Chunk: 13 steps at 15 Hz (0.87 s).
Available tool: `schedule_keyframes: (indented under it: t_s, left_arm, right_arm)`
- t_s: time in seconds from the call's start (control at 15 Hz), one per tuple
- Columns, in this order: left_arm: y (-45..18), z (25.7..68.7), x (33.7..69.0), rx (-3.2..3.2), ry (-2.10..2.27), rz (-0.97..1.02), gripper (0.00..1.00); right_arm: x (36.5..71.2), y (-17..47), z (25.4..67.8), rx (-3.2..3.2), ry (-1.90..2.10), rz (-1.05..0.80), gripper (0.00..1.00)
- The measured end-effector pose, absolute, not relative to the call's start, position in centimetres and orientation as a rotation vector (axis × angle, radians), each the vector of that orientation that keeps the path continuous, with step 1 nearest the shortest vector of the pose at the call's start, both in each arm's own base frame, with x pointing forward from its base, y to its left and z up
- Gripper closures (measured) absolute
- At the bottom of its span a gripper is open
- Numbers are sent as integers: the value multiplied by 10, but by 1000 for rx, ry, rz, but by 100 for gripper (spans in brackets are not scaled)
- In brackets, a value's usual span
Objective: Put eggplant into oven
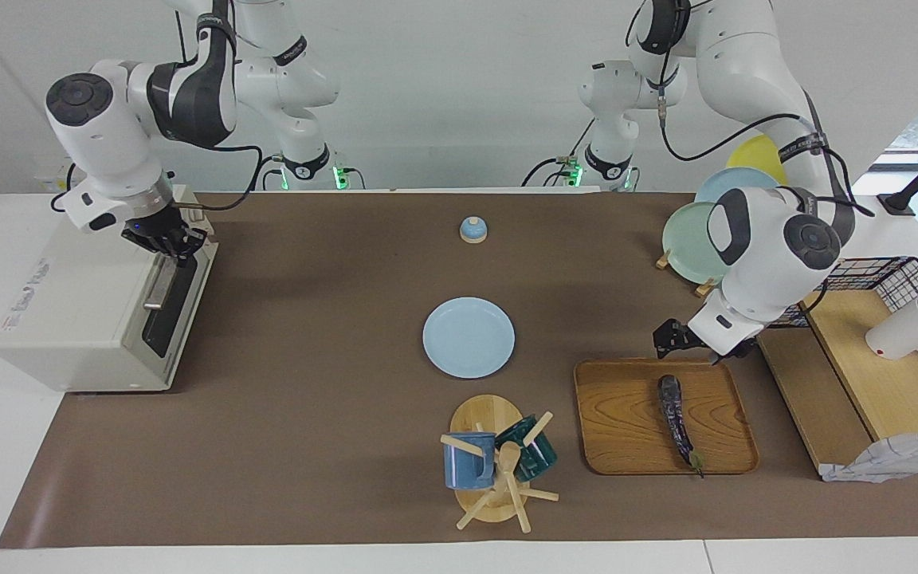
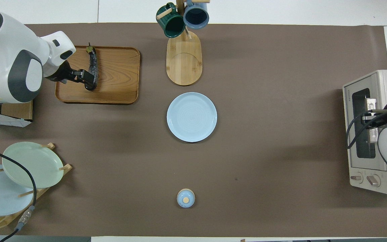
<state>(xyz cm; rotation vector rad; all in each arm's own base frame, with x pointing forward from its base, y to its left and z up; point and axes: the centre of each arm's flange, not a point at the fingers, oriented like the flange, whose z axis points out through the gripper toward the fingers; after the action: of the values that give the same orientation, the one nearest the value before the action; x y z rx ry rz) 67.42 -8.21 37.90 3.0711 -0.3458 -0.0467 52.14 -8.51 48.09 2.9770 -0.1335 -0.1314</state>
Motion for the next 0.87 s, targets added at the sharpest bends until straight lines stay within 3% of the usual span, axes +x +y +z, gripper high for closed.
schedule_keyframes:
  t_s: [0.33,0.87]
  left_arm:
    - [-84,329,688,3067,-354,-13,0]
    - [-97,320,694,3057,-401,67,0]
  right_arm:
    - [518,-90,473,2941,-117,-151,99]
    - [516,-90,466,2945,-109,-113,99]
